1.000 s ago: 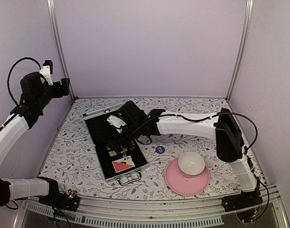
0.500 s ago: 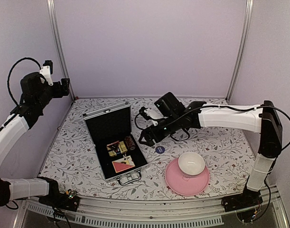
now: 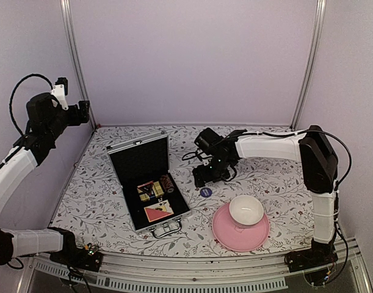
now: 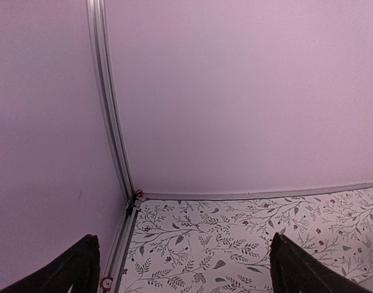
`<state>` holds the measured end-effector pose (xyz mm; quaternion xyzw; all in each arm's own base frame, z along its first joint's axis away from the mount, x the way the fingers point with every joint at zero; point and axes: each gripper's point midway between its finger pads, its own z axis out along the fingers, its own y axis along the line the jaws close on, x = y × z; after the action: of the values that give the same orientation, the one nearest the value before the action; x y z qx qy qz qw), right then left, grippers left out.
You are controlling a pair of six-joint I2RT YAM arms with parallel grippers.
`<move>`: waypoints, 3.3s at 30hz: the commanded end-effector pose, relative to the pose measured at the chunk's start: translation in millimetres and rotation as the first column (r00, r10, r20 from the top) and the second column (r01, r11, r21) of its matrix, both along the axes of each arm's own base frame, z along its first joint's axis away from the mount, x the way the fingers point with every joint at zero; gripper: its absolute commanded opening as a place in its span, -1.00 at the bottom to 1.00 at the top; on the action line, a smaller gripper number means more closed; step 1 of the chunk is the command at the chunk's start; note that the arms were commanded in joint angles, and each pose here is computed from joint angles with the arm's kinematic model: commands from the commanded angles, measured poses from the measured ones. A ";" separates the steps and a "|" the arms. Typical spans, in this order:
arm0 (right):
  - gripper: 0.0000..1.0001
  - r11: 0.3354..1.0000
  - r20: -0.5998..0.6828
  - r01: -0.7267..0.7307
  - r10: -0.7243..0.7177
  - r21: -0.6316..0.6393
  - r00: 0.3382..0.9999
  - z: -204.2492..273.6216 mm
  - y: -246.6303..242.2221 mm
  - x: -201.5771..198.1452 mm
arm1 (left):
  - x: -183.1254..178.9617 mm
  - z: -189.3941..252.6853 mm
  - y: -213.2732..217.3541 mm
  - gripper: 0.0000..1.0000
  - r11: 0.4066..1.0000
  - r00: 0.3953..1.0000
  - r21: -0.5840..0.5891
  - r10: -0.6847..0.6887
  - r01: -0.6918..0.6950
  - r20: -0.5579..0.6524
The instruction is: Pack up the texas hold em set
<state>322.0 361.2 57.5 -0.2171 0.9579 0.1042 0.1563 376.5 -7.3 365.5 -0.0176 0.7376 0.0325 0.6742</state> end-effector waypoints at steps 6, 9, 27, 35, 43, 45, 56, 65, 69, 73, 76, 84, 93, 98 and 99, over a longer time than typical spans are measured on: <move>0.55 0.994 -0.028 0.032 -0.035 -0.105 0.999 -24.6 5.1 -8.3 | -1.5 4.9 0.1 0.94 1.000 1.000 0.002 -0.003 0.003 0.028; 0.54 0.991 -0.024 0.040 -0.043 -0.124 0.999 -28.6 5.7 -6.7 | -1.0 3.6 -0.1 0.94 1.000 1.000 0.001 -0.003 0.003 0.025; 0.44 0.975 -0.030 0.038 -0.046 -0.220 0.998 -46.2 -3.3 -17.3 | 0.8 1.0 -2.6 0.94 1.000 1.000 0.006 -0.010 0.010 0.017; 0.39 0.966 -0.062 0.030 -0.048 -0.256 0.997 -56.6 -9.9 -23.5 | -0.7 3.4 -3.1 0.94 1.000 1.000 0.007 -0.011 0.011 0.024; 0.31 0.970 -0.090 0.029 -0.052 -0.240 0.995 -60.7 -8.1 -28.5 | -3.0 6.8 -2.8 0.94 1.000 0.999 0.006 -0.009 0.009 0.034; 0.29 0.970 -0.092 0.030 -0.053 -0.242 0.994 -61.1 -8.9 -29.4 | -3.6 7.1 -2.7 0.94 1.000 0.999 0.007 -0.009 0.009 0.034; 0.11 0.962 -0.075 0.031 -0.054 -0.271 0.996 -61.9 -18.5 -28.8 | -5.0 8.6 -2.8 0.94 1.000 0.999 0.007 -0.008 0.008 0.040; -0.06 0.963 -0.071 0.032 -0.053 -0.267 0.996 -62.2 -20.3 -25.3 | -5.6 9.1 -2.1 0.94 1.000 0.999 0.008 -0.004 0.004 0.042; -0.08 0.965 -0.062 0.033 -0.051 -0.261 0.997 -58.1 -20.2 -22.8 | -5.6 9.2 -2.0 0.94 1.000 0.999 0.010 -0.004 0.003 0.042; -0.08 0.967 -0.052 0.040 -0.054 -0.252 0.997 -50.3 -20.4 -20.3 | -5.6 9.2 -1.7 0.94 1.000 0.999 0.010 -0.002 0.002 0.042; -0.07 0.970 -0.043 0.044 -0.056 -0.240 0.997 -40.2 -18.6 -18.6 | -5.8 9.6 -2.0 0.94 1.000 0.999 0.010 -0.003 0.003 0.043; -0.06 0.982 -0.041 0.050 -0.059 -0.184 0.997 -15.0 -9.9 -17.6 | -6.5 10.3 -2.5 0.94 1.000 0.999 0.010 -0.005 0.005 0.046; -0.06 0.990 -0.032 0.036 -0.041 -0.140 0.999 4.3 -3.2 -21.9 | -8.6 13.7 -2.9 0.94 1.000 0.998 0.009 -0.007 0.006 0.055; -0.06 0.997 -0.040 -0.011 0.007 -0.083 0.999 14.6 13.5 -32.6 | -8.9 13.5 -3.5 0.94 1.000 0.998 0.010 -0.009 0.008 0.056; -0.06 0.997 -0.043 -0.022 0.020 -0.068 0.999 17.2 17.7 -35.1 | -8.4 12.8 -3.5 0.94 1.000 0.999 0.010 -0.009 0.008 0.054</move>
<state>294.2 357.2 43.0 -0.2120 0.9707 0.0302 0.1095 370.6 -9.1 370.8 -0.0154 0.7310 0.0312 0.6814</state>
